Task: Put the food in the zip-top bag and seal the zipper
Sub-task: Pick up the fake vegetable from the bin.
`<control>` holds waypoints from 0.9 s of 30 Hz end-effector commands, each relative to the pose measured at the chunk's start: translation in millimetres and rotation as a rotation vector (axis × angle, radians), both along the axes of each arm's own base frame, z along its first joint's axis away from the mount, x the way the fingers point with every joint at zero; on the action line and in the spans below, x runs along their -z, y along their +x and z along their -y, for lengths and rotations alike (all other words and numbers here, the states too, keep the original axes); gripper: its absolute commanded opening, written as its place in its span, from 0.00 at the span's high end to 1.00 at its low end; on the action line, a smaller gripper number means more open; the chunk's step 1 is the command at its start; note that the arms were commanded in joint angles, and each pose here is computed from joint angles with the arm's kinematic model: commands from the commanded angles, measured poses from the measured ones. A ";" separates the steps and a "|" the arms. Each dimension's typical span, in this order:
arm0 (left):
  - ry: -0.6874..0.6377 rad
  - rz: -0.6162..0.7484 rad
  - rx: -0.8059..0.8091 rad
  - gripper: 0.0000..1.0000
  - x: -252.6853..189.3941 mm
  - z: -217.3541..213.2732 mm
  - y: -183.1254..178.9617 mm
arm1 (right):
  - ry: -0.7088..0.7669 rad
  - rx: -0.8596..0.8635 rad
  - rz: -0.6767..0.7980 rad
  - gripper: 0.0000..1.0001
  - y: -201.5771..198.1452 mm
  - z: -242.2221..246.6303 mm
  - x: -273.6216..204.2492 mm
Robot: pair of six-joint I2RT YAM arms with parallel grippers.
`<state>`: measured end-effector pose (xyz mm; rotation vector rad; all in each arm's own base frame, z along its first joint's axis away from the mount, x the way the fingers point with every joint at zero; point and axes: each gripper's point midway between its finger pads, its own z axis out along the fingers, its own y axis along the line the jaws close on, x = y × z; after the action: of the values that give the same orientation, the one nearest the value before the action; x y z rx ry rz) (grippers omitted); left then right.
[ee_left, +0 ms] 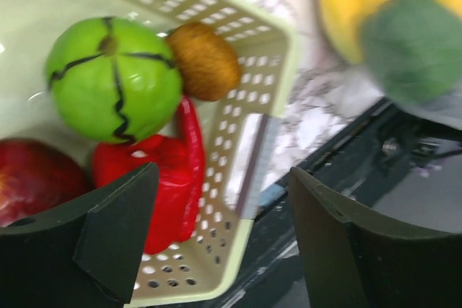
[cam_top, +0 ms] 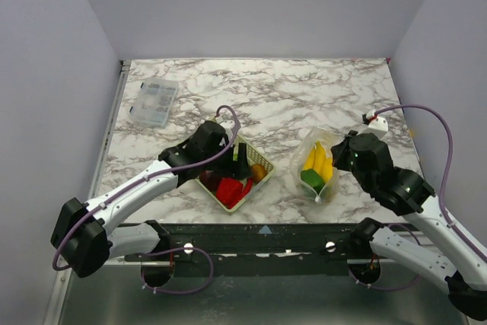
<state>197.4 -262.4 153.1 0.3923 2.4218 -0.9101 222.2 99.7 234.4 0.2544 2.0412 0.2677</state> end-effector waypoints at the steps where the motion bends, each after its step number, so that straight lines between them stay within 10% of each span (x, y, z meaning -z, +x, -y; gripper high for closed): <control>1: 0.166 0.030 -0.069 0.23 28.0 -32.0 3.9 | 0.006 0.000 0.034 0.99 2.4 0.0 -4.8; 20: 0.438 -0.009 0.007 0.19 82.2 -43.9 -8.5 | 0.026 -0.022 0.048 0.99 0.2 -2.7 -7.9; 27: 0.487 0.011 0.000 0.44 85.9 -48.2 -5.0 | 0.024 -0.022 0.045 0.99 0.2 -2.6 -7.3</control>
<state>184.7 -221.1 60.1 0.5546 2.6488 -0.3863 220.7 99.3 237.9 0.2421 2.0196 0.2871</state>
